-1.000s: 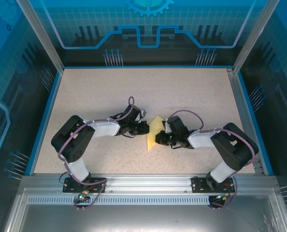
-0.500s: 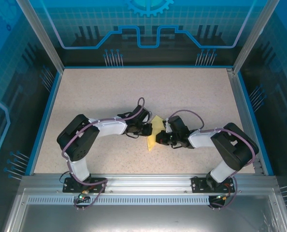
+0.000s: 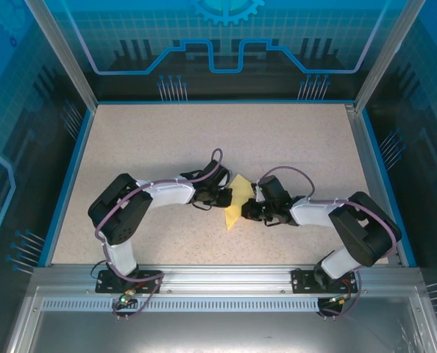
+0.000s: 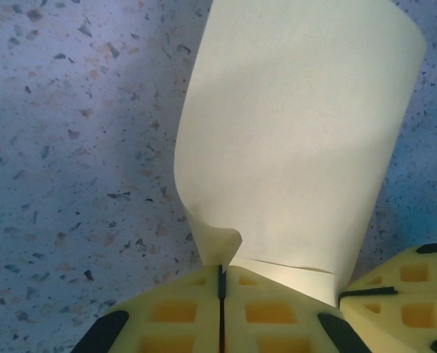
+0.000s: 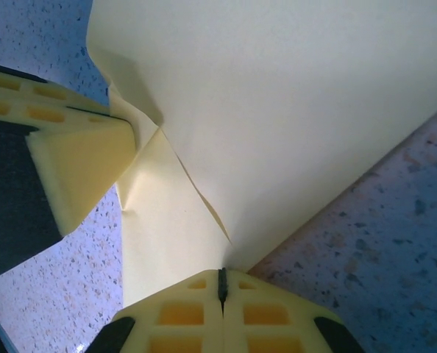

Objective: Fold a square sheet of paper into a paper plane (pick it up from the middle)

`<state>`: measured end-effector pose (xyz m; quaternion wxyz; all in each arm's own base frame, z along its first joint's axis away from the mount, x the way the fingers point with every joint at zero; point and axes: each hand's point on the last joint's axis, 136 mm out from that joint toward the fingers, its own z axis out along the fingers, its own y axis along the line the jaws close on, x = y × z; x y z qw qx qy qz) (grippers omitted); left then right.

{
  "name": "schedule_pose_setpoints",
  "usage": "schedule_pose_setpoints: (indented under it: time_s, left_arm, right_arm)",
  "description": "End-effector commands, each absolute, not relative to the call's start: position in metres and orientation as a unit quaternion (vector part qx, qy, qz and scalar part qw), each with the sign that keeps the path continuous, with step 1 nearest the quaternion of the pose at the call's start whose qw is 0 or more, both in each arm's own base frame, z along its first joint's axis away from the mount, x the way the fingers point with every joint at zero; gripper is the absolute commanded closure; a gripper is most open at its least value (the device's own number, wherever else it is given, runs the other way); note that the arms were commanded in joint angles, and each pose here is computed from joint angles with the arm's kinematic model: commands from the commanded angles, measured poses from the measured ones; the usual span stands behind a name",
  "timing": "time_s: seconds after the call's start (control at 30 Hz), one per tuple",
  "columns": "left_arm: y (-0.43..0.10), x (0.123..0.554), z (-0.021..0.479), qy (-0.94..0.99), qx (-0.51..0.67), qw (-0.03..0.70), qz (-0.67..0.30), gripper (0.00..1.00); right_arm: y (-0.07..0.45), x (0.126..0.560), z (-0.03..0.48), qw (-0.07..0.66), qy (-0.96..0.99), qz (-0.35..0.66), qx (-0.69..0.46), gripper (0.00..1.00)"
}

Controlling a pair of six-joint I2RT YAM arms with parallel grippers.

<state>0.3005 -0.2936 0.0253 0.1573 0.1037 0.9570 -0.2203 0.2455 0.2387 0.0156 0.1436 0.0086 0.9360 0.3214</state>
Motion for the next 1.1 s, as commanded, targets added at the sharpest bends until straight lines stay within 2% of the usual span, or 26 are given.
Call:
schedule_pose_setpoints:
  time_s: [0.0, 1.07]
  left_arm:
    - [-0.302, 0.3, 0.035, 0.954, 0.112, 0.154, -0.231, 0.92]
    - [-0.341, 0.3, 0.033, 0.936, 0.075, 0.107, -0.326, 0.92]
  right_arm:
    - [0.239, 0.253, 0.013, 0.142, 0.939, 0.313, 0.006, 0.97]
    - [0.239, 0.251, 0.004, 0.138, 0.938, 0.319, -0.001, 0.98]
